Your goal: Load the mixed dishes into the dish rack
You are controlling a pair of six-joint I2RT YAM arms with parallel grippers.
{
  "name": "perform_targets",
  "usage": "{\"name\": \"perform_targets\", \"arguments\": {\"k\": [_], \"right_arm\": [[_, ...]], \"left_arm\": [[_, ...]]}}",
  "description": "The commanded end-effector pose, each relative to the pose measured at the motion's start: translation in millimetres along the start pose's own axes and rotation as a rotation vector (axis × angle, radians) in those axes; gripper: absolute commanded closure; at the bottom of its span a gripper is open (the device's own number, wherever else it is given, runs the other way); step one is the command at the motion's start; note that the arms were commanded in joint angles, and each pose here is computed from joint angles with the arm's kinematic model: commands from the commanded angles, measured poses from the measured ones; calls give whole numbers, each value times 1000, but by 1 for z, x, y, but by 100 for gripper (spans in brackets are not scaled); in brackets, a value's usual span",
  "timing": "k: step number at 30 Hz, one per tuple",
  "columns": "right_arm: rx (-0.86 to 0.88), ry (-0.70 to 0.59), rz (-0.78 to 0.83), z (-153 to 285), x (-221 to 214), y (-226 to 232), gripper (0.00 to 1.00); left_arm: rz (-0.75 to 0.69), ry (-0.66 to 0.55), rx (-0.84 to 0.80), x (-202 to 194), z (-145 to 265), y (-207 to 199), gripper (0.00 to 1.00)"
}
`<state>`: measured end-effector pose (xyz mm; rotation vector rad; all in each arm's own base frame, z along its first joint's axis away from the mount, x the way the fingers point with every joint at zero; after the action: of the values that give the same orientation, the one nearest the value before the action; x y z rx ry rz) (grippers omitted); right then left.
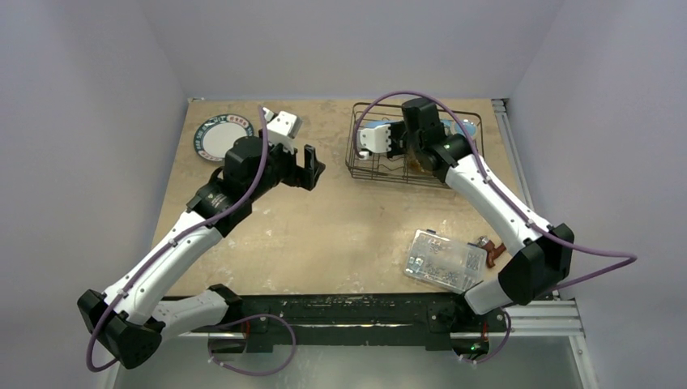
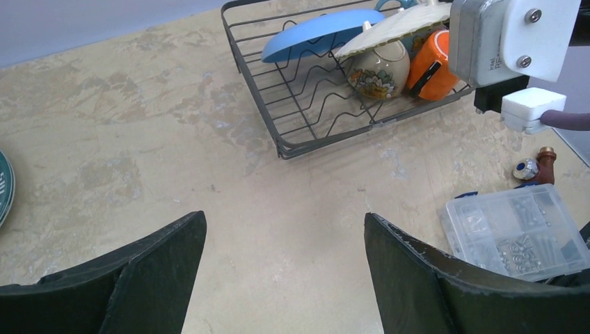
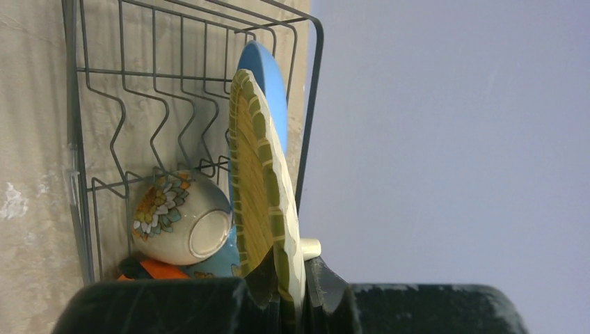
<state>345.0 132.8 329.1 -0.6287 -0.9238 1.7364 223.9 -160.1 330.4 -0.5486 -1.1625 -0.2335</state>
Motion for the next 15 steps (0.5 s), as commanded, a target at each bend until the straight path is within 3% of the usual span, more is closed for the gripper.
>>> {"name": "perform_targets", "arguments": {"k": [1, 15], "right_arm": [[-116, 12, 11, 8, 0, -27, 100], [-190, 74, -8, -37, 2, -44, 100]], "left_arm": [[15, -26, -25, 11, 1, -5, 18], [12, -8, -19, 9, -3, -4, 18]]}}
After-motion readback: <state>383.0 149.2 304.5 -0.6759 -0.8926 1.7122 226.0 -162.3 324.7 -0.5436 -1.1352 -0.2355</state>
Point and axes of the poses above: each gripper's point midway between its finger pads, its own z axis back along the fingers, its own y axis along the line the jaws close on, x = y × z, the point moved 9 cm from there along z, back along the fingers, and after that the axes turned 8 degrees about z, right-handed, at the moved point
